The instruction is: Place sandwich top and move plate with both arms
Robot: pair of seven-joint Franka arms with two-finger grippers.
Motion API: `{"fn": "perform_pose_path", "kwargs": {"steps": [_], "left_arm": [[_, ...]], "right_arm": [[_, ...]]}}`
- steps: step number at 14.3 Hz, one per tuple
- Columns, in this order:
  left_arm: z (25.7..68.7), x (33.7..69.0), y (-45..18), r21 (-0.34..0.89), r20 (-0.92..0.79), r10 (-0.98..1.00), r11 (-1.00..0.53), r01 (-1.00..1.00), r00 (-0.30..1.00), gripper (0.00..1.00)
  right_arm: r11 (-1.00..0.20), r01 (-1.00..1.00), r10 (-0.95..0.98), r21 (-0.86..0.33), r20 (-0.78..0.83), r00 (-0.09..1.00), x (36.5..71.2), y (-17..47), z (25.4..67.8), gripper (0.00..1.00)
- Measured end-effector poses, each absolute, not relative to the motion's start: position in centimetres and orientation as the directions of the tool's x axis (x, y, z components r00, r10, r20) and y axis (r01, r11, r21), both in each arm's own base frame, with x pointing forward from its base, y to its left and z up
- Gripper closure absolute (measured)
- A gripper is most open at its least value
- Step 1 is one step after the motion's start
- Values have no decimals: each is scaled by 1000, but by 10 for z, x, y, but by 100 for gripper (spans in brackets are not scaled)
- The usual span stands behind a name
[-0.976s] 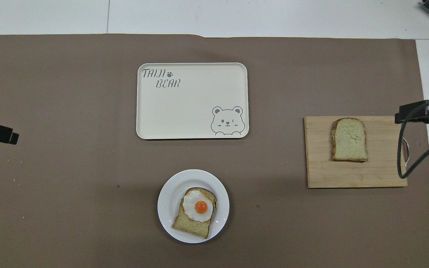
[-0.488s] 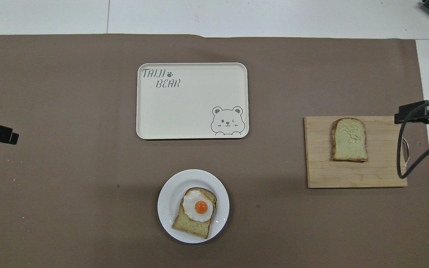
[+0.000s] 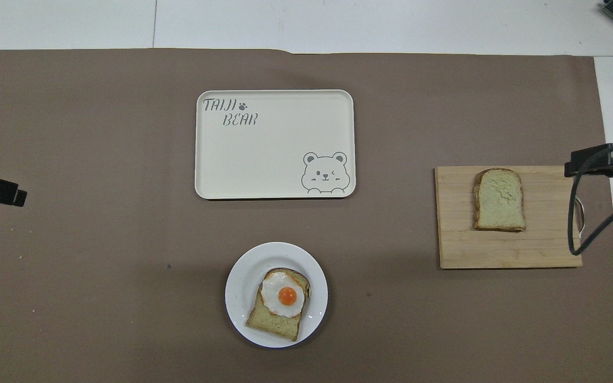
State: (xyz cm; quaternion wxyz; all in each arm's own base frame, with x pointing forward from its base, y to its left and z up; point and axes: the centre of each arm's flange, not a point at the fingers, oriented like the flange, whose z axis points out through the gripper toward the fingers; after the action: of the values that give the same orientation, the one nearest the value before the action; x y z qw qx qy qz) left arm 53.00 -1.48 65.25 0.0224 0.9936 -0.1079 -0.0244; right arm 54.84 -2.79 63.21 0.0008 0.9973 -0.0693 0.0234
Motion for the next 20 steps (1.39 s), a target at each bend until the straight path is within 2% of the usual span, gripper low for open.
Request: {"fn": "perform_pose_path", "kwargs": {"steps": [20], "left_arm": [[653,530,-15,50,-44,-215,-976,-213,976,0]], "right_arm": [[-989,-147,-147,-2,40,988,544,-34,630,0]]}}
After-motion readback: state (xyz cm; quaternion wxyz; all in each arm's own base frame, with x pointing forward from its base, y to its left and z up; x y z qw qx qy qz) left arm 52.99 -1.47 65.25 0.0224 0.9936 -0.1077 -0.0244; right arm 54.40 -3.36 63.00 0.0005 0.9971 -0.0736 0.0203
